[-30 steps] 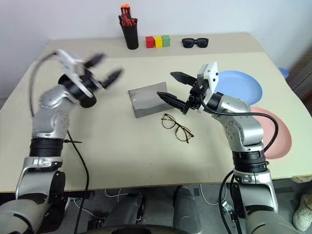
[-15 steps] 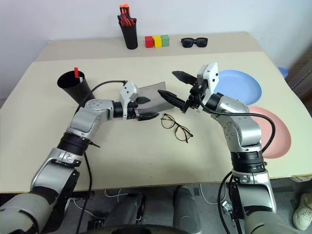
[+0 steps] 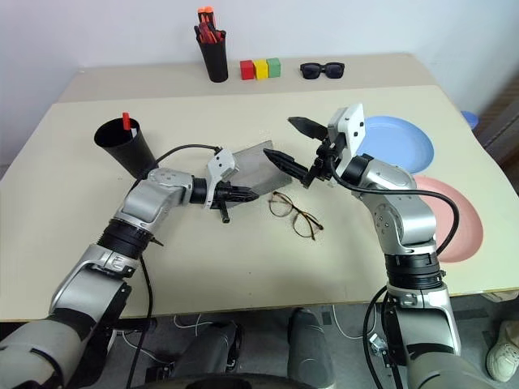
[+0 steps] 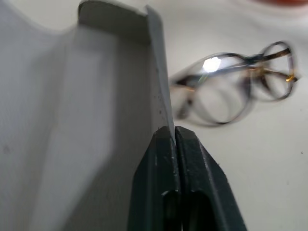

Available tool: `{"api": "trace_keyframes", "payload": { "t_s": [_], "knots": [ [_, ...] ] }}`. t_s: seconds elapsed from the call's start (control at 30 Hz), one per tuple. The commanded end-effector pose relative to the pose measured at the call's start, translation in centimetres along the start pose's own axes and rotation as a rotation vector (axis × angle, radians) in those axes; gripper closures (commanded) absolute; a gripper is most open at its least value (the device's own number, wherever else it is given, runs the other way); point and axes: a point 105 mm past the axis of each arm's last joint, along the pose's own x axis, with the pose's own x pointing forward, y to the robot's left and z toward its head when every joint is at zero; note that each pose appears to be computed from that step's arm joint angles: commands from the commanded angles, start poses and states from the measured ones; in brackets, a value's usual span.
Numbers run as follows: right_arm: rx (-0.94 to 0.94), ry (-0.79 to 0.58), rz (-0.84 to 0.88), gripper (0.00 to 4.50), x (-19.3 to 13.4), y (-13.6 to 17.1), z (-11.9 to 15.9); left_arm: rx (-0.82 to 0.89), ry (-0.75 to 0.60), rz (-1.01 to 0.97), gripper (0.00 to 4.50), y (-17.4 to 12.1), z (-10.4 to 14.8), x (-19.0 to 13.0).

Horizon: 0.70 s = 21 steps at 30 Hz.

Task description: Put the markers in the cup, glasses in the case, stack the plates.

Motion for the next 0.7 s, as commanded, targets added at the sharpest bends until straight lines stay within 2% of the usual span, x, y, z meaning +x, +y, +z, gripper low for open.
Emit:
{"api": "trace_keyframes", "payload": {
  "t_s": [0.03,0.23,0.3,0.37,0.5,0.67,0.7],
  "knots": [
    [-0.053,-0.03,0.008,0.0,0.1,0.1,1.3,0.062,0.013,-0.016,4.44,0.2,0.7,-1.8],
    [-0.052,-0.024,0.016,0.0,0.2,0.1,1.1,0.172,0.058,-0.123,4.44,0.1,-0.4,-5.4],
    [-0.054,-0.02,0.019,0.0,0.2,0.2,1.0,0.188,0.02,-0.209,4.44,-0.7,-0.4,-6.3],
    [-0.053,-0.019,0.021,0.0,0.2,0.2,1.0,0.213,0.051,-0.265,4.44,-1.2,-1.3,-7.2],
    [-0.056,-0.011,0.025,0.0,0.1,0.3,1.0,0.302,0.069,-0.318,4.44,-1.6,-2.6,-8.1],
    [-0.055,-0.001,0.029,0.0,-0.1,0.3,0.9,0.334,0.111,-0.368,4.44,-1.8,-3.3,-8.3],
    [-0.055,0.0,0.03,0.0,-0.1,0.3,0.9,0.345,0.114,-0.361,4.2,-1.7,-3.4,-8.1]
  ]
}}
